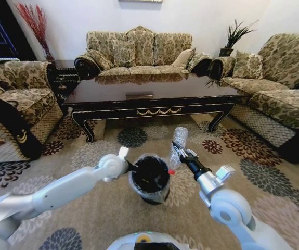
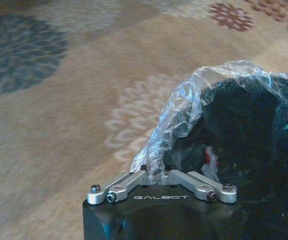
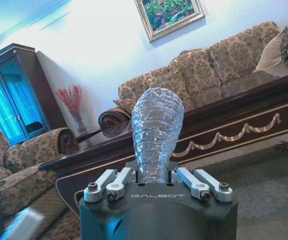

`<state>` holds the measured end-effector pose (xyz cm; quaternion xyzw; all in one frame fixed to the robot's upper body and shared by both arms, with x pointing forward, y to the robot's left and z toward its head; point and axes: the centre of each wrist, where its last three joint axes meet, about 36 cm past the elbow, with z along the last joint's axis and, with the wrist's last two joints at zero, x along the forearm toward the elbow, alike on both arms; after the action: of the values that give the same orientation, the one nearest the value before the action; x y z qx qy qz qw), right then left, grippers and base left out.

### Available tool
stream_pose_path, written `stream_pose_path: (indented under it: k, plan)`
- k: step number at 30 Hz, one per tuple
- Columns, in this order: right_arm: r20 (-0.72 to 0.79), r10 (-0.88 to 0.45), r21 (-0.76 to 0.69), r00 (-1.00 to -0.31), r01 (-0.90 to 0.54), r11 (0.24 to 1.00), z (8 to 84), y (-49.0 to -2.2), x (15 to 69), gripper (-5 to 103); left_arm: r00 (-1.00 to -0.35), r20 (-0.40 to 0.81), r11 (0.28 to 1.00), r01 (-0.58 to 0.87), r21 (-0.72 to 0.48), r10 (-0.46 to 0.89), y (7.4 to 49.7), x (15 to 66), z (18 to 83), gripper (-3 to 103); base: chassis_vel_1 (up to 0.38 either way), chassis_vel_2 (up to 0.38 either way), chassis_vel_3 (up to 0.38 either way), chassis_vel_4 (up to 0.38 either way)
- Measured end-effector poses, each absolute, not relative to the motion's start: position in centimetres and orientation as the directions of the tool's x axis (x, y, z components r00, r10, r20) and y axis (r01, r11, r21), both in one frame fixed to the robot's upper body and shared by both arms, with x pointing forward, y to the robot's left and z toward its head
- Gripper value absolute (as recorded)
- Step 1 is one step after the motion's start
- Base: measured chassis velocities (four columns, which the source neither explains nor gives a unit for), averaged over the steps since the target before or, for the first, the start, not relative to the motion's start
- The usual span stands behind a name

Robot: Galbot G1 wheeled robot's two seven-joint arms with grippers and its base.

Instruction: Move to the front of the table and pick up the trash from the floor, then place it into the trash bin.

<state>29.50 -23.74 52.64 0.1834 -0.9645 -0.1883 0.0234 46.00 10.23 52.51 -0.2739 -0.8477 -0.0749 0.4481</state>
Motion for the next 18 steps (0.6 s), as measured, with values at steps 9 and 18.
stream_pose_path:
  k: [9, 18]
  plan:
    - [0.003, -0.358, 0.312, -0.934, -0.339, 0.887, 50.5, -23.9, 29.0, 25, -0.426, 0.802, 0.812, 0.571, -0.12, 0.418, 6.6, 45.8, 52.4, 2, 0.0, 0.0, 0.0, 0.0]
    - [0.018, -0.372, 0.274, -0.928, -0.353, 0.894, 49.5, -24.1, 28.7, 25, -0.432, 0.805, 0.815, 0.57, -0.105, 0.406, 7.1, 45.2, 52.3, 2, 0.0, 0.0, 0.0, 0.0]
